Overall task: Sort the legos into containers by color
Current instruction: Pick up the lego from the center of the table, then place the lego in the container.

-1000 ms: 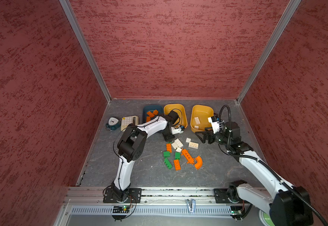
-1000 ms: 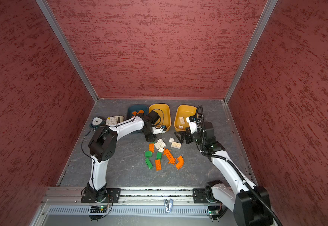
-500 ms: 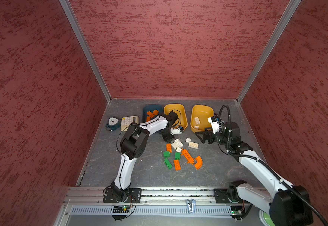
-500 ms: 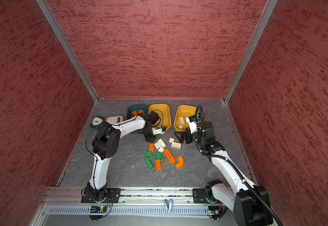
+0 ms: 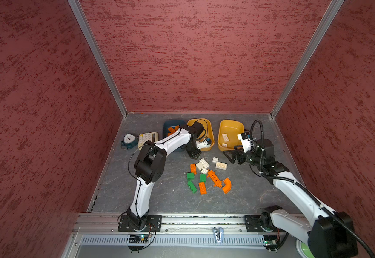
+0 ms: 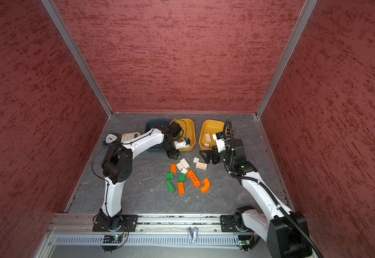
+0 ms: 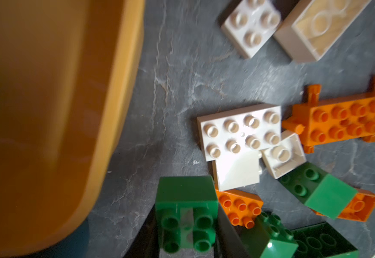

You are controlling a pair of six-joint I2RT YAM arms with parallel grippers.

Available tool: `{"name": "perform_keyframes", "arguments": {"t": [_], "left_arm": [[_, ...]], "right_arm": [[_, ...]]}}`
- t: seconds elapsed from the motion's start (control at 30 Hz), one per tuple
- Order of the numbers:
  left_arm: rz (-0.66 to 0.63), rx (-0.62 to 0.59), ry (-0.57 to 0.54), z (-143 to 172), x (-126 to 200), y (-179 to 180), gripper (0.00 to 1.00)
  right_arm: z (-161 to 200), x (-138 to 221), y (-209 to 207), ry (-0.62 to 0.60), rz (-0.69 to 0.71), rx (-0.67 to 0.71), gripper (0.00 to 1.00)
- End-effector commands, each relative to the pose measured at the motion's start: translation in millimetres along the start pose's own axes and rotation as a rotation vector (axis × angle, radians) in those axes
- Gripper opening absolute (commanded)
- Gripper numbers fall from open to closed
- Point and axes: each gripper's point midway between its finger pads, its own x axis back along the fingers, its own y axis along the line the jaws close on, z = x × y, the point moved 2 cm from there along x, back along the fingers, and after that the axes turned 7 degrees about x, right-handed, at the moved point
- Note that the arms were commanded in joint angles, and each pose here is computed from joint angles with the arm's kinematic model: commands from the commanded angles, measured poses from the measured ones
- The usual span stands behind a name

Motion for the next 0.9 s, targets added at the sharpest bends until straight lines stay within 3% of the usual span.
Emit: {"name": "perform_keyframes", "arguments": {"t": [0.0, 0.23, 0.53, 0.73, 0.87], "left_arm": [[0.005, 0.041, -0.139, -25.4, 46.5, 0.0, 0.22], [-0.046, 0.206, -0.2, -57.0, 52.9, 53.2, 0.22], [-0.122, 0.304, -0.157, -67.0, 15.2, 92.9, 0.23], [-0.132, 0.284, -0.135, -65.7, 9.3, 88.3, 0.43], [-0.117, 0.287, -0.144, -63.1, 25.7, 74.6, 0.64]], "right_arm": [[-12.3, 2.6, 3.7, -0.042, -0.005, 0.039, 0.99], [-15.8, 6.6, 2.6, -0.052, 0.017, 0.036, 0.99], [-17.2, 13.8, 2.3, -0.053, 0.049, 0.047, 0.99], [-13.5, 12.9, -0.2, -0.044, 0.06, 0.041, 0.99], [-13.7, 13.1, -0.5, -0.044, 0.061, 0.039, 0.99]]}}
